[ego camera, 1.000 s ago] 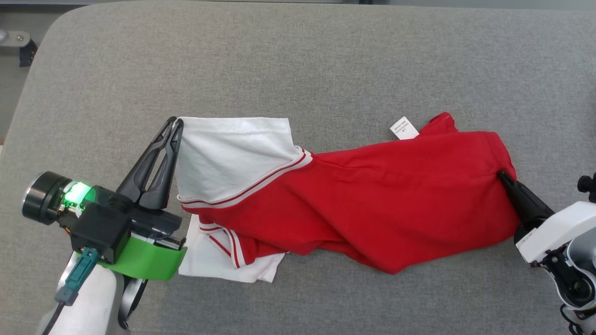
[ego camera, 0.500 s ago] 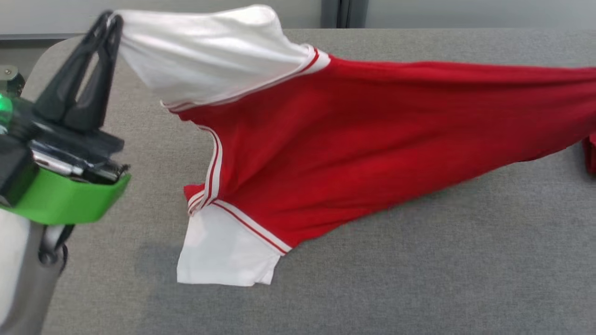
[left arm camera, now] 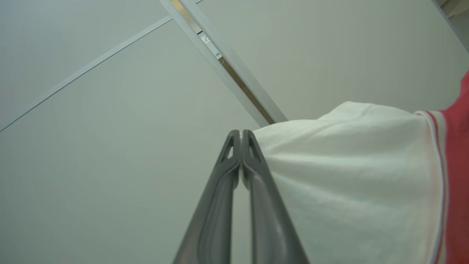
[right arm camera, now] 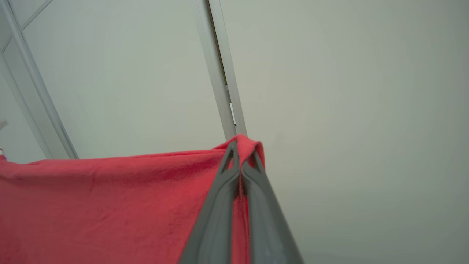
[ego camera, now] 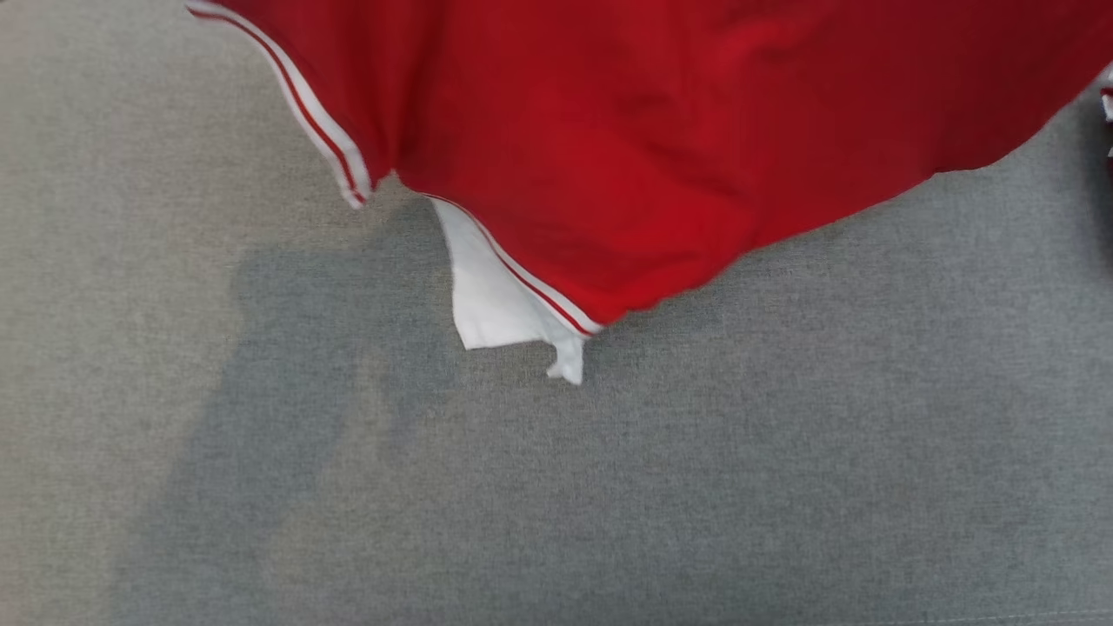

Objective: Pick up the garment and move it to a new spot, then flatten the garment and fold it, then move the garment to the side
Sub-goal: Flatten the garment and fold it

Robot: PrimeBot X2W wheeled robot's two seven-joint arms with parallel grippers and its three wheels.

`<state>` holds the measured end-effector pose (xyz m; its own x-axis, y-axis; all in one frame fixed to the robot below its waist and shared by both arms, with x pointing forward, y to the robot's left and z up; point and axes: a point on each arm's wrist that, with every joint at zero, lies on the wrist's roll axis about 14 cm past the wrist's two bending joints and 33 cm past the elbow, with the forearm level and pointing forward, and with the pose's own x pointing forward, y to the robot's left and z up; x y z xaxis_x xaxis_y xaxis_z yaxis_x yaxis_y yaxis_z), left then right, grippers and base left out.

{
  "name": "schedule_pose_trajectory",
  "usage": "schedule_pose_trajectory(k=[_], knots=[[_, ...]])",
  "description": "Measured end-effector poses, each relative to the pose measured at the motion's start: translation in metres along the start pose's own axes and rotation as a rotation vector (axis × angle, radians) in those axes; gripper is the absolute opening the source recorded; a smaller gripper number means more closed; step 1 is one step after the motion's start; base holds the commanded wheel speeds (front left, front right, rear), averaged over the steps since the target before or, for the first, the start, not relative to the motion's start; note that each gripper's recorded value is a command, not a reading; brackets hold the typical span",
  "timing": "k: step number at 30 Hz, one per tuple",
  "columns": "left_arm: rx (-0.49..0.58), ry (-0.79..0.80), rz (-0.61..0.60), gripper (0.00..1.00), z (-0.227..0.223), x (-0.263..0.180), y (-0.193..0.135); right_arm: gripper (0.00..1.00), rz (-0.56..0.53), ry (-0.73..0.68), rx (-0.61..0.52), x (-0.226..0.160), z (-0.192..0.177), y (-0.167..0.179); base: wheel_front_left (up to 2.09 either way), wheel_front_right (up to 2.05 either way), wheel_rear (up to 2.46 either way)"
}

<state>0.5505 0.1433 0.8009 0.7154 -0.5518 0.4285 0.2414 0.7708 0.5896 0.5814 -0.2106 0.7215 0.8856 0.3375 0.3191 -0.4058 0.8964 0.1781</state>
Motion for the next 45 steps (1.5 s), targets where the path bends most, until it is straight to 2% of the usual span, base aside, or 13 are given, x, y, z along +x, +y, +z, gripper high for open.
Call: schedule_pose_trajectory(k=[6, 11, 15, 20, 24, 28, 33, 38, 45], knots=[[0.135, 0.033, 0.083, 0.00, -0.047, 0.042, 0.045, 0.00, -0.025, -0.022, -0.074, 0.072, -0.023, -0.001, 0.00, 0.00, 0.00], [0.212, -0.018, 0.158, 0.00, -0.064, 0.079, 0.056, 0.00, -0.051, -0.139, -0.152, 0.112, -0.029, -0.008, 0.00, 0.00, 0.00], [0.218, -0.136, 0.168, 0.00, -0.057, 0.092, 0.038, 0.00, -0.050, -0.137, -0.207, 0.126, -0.061, -0.016, 0.00, 0.00, 0.00], [0.111, -0.075, 0.111, 0.00, -0.126, 0.071, -0.014, 0.00, -0.059, -0.062, -0.206, 0.125, -0.133, -0.034, 0.00, 0.00, 0.00], [0.023, 0.003, 0.096, 0.00, -0.169, 0.035, -0.046, 0.00, -0.063, 0.062, -0.170, 0.106, -0.208, -0.041, 0.00, 0.00, 0.00], [-0.058, 0.075, 0.084, 0.00, -0.186, -0.010, -0.075, 0.00, -0.074, 0.156, -0.079, 0.074, -0.257, -0.036, 0.00, 0.00, 0.00], [-0.121, 0.137, 0.111, 0.00, -0.176, -0.066, -0.088, 0.00, -0.101, 0.148, -0.009, 0.036, -0.252, -0.035, 0.00, 0.00, 0.00], [-0.205, 0.270, 0.165, 0.00, -0.172, -0.129, -0.105, 0.00, -0.185, 0.227, 0.064, -0.037, -0.264, -0.035, 0.00, 0.00, 0.00], [-0.328, 0.392, 0.213, 0.00, -0.147, -0.194, -0.134, 0.00, -0.249, 0.269, 0.118, -0.111, -0.246, -0.014, 0.00, 0.00, 0.00]])
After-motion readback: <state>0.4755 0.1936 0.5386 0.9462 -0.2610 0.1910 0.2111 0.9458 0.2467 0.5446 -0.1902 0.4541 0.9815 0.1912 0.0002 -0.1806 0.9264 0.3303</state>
